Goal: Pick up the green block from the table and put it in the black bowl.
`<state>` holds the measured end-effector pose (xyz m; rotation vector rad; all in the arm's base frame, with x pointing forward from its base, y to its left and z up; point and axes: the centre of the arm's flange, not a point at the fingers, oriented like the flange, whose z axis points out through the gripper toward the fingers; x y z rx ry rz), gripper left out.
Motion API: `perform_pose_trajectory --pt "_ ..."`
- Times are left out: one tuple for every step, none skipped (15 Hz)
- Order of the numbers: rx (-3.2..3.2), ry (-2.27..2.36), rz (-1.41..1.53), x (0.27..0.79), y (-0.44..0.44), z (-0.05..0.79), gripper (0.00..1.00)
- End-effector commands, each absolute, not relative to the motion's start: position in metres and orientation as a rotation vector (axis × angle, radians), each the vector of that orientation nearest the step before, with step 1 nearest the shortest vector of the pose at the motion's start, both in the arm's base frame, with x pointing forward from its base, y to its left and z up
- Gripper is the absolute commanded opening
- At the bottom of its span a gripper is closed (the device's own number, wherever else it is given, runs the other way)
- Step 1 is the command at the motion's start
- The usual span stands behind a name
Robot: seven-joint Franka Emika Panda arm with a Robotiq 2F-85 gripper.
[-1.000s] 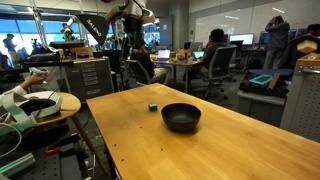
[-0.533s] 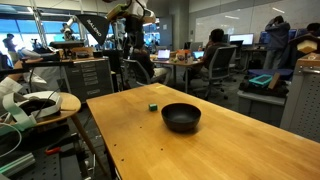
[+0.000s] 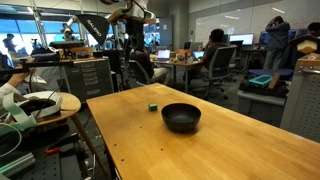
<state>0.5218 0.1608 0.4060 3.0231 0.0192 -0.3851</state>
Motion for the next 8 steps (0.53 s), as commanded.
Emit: perform_pose_trajectory --pt "3.036 -0.042 -0.204 0.539 0.159 0.375 1.00" --pt "3.042 -0.056 -0.166 0.544 0.158 0.367 1.00" --pt "3.039 -0.079 -0.134 0.550 0.156 0.352 1.00" --pt "3.040 -0.098 -0.111 0.554 0.155 0.341 1.00" --pt "3.046 -0.125 -0.085 0.557 0.153 0.329 1.00" --pt "3.047 -0.145 -0.071 0.561 0.151 0.317 1.00" --pt "3.057 -0.169 -0.061 0.564 0.149 0.304 1.00" --pt "3.066 -0.195 -0.055 0.567 0.148 0.293 1.00"
